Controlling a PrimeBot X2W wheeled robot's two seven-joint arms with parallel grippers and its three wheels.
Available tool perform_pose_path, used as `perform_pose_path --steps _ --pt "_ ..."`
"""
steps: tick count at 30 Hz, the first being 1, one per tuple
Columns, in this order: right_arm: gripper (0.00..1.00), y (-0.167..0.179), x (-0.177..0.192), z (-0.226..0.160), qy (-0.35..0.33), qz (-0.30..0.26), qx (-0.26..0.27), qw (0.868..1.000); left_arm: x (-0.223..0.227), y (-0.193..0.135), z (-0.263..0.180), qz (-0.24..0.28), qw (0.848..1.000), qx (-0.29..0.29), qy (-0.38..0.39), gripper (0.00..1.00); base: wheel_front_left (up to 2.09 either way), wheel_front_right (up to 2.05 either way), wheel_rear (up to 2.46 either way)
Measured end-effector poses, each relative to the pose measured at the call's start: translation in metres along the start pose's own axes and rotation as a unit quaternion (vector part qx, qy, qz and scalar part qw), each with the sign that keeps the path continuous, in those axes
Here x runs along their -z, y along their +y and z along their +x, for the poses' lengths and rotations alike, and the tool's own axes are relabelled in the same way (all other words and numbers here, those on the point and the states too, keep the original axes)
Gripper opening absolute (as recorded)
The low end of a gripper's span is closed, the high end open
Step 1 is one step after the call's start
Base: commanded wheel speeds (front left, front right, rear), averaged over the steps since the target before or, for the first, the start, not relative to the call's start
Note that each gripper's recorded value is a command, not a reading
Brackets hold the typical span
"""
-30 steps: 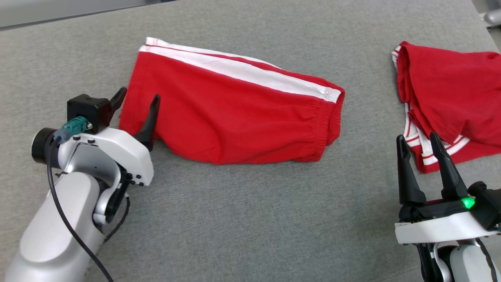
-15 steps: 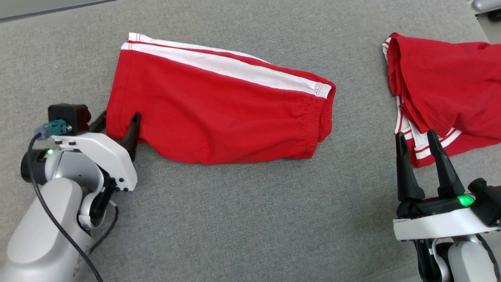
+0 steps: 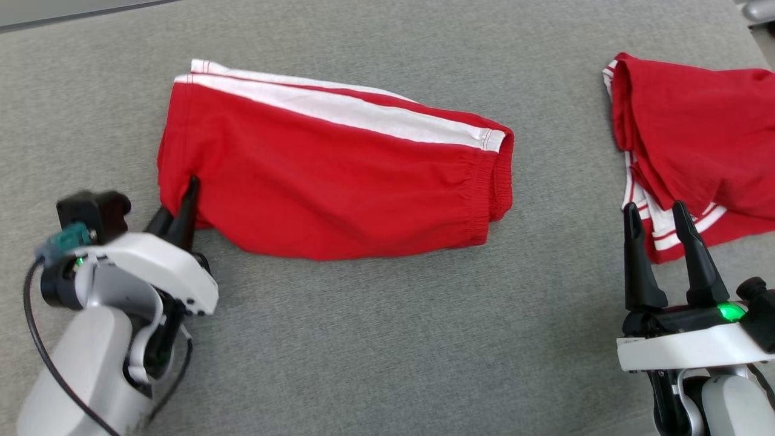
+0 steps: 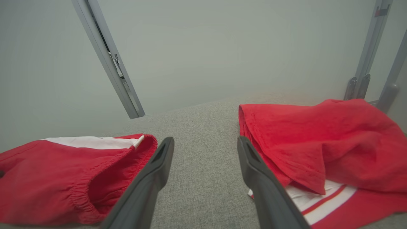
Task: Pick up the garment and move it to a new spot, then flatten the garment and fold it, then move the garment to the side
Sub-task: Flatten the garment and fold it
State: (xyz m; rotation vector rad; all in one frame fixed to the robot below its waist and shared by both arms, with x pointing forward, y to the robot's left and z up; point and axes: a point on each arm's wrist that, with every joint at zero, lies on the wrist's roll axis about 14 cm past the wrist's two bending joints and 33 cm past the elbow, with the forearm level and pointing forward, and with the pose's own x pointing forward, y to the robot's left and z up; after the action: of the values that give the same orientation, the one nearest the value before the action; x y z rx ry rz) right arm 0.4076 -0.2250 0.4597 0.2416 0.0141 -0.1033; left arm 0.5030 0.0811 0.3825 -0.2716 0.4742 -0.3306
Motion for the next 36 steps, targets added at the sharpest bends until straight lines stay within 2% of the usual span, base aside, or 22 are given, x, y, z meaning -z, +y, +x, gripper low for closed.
perform_pose_path --steps 11,16,17,18,22,26,30,36 --pt "1.0 0.04 0.015 0.017 0.013 -0.005 -0.06 0.998 0.01 -0.003 -0.072 -0.073 0.995 -0.048 -0.056 0.0 0.0 0.0 0.0" --pt "1.0 0.06 0.016 0.026 0.013 -0.002 -0.088 0.996 0.016 0.008 -0.092 -0.082 0.992 -0.08 -0.055 0.0 0.0 0.0 0.0" --pt "1.0 0.063 0.016 0.027 0.014 -0.001 -0.092 0.996 0.016 0.009 -0.093 -0.085 0.991 -0.084 -0.056 0.45 0.0 0.0 0.0" --pt "1.0 0.066 0.016 0.027 0.014 0.0 -0.096 0.995 0.018 0.009 -0.093 -0.088 0.991 -0.086 -0.055 1.0 0.0 0.0 0.0" --pt "1.0 0.071 0.012 0.027 0.01 0.001 -0.103 0.995 -0.005 0.018 -0.092 -0.067 0.988 -0.097 -0.105 1.0 0.0 0.0 0.0" --pt "1.0 0.073 0.002 0.033 -0.006 0.001 -0.106 0.994 -0.045 0.023 -0.091 -0.027 0.977 -0.103 -0.186 1.0 0.0 0.0 0.0" --pt "1.0 0.076 -0.006 0.037 -0.019 -0.009 -0.112 0.994 -0.086 0.018 -0.093 0.039 0.962 -0.098 -0.251 1.0 0.0 0.0 0.0" --pt "1.0 0.073 -0.008 0.035 -0.018 -0.032 -0.109 0.993 -0.114 0.016 -0.101 0.095 0.947 -0.101 -0.29 1.0 0.0 0.0 0.0"
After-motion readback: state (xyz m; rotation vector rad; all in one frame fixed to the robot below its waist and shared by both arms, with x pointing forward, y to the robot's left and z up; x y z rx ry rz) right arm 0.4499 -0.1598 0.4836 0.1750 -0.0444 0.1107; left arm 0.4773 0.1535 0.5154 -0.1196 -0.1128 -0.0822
